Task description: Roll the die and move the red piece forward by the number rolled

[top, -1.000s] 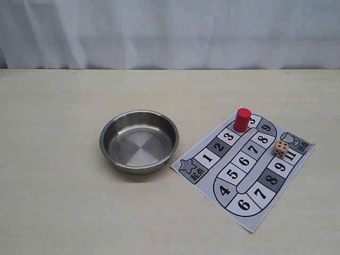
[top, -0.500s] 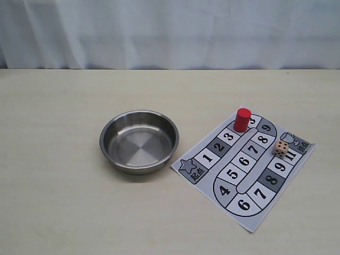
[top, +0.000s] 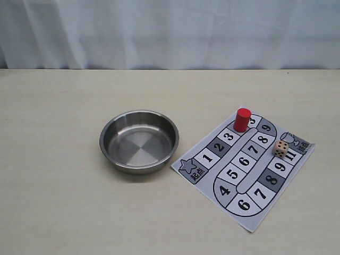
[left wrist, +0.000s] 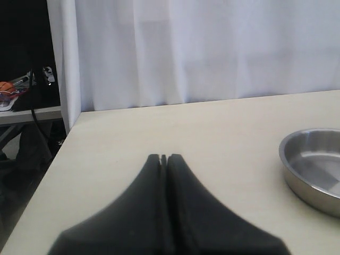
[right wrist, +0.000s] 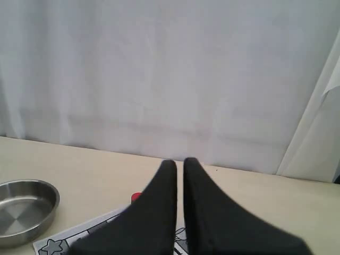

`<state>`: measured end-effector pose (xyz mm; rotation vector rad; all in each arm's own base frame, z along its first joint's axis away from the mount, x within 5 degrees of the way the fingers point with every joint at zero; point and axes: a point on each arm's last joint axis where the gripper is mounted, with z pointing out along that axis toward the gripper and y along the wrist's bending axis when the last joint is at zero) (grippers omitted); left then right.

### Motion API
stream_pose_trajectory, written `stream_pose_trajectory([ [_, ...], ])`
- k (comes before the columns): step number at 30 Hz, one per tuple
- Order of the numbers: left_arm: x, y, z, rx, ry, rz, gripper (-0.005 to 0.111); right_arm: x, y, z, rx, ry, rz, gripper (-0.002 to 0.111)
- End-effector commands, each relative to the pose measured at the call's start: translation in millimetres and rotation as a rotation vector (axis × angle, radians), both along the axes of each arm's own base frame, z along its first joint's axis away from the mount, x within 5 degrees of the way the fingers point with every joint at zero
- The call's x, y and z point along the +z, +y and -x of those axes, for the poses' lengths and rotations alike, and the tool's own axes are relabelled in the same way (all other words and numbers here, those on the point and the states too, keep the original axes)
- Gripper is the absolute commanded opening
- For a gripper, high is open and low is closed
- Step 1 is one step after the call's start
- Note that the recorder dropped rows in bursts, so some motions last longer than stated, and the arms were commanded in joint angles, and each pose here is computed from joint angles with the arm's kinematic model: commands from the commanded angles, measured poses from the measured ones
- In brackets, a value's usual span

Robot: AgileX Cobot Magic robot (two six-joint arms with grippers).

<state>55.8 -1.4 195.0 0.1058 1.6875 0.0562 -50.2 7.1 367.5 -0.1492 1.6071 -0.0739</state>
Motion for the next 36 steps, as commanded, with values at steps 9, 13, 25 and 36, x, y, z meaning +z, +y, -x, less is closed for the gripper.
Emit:
stream_pose_trajectory([
  [9, 0.4, -0.1, -0.1, 0.000, -0.011, 0.009, 0.000, -53.0, -2.9, -58.6, -0.016, -0.031, -0.024, 0.004],
  [13, 0.4, -0.1, -0.1, 0.000, -0.011, 0.009, 0.000, -64.8, -3.9, -70.4, -0.023, -0.087, -0.020, 0.004],
  [25, 0.4, -0.1, -0.1, 0.000, -0.011, 0.009, 0.000, -87.3, -6.2, -87.0, -0.045, -0.195, -0.022, 0.004],
  [36, 0.4, -0.1, -0.1, 0.000, -0.011, 0.009, 0.000, -143.7, -6.8, -103.0, -0.048, -0.045, 0.051, 0.004],
])
